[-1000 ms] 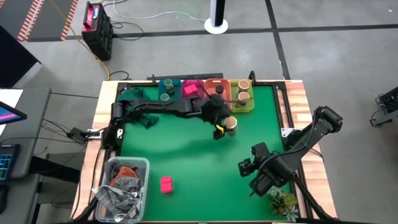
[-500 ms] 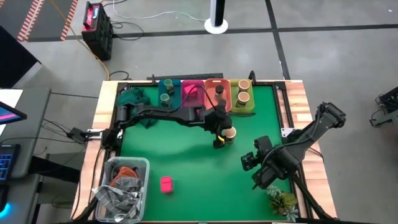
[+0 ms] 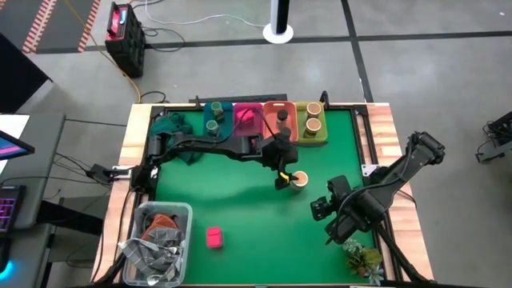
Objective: Sort spices by type
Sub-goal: Put the gold spice bottle into the yellow bin, then put the red spice can into the pink bin
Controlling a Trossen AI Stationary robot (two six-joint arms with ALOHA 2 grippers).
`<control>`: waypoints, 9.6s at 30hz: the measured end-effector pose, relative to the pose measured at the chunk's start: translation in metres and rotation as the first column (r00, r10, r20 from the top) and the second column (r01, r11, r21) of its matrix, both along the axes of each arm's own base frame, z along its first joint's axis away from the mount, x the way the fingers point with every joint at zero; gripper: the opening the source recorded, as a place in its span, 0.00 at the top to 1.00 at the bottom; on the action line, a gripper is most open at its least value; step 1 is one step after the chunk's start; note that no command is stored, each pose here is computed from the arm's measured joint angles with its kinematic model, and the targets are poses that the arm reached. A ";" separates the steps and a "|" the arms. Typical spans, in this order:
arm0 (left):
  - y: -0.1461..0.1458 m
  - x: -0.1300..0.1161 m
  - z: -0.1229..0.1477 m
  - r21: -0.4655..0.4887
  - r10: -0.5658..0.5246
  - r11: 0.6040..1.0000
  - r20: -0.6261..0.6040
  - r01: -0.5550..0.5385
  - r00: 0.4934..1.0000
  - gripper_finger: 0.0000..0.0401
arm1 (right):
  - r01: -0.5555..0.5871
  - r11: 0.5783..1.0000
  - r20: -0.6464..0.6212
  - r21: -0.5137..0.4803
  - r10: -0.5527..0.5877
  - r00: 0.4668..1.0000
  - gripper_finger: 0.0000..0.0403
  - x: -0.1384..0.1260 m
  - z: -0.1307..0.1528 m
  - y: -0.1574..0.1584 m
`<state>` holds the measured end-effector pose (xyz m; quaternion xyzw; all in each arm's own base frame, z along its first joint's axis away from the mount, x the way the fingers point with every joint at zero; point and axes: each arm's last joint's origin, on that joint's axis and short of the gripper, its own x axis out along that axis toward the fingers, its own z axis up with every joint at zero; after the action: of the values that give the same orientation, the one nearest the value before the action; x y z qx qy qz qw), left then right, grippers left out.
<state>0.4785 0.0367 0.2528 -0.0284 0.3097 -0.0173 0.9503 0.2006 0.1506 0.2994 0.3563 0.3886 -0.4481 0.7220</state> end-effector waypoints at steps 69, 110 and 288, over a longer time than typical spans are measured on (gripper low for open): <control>0.063 -0.211 0.183 0.281 0.373 0.887 0.036 -0.367 0.927 0.27 | -0.511 0.760 -0.274 0.401 0.632 0.725 0.03 0.117 -0.075 -0.136; 0.124 -0.233 0.196 0.320 0.371 0.854 0.182 -0.411 0.911 0.27 | -0.003 0.999 -0.016 0.044 0.004 1.000 0.27 -0.013 0.048 -0.273; -0.229 -0.180 -0.011 0.120 -0.647 0.385 -0.671 0.915 0.361 0.27 | -0.233 0.949 0.000 -0.213 0.239 0.971 0.04 0.024 0.048 -0.127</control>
<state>0.2985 -0.1926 0.2416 0.3616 0.5193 -0.4010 0.6624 0.2249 0.0232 0.3472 0.2341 0.3690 -0.3927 0.8092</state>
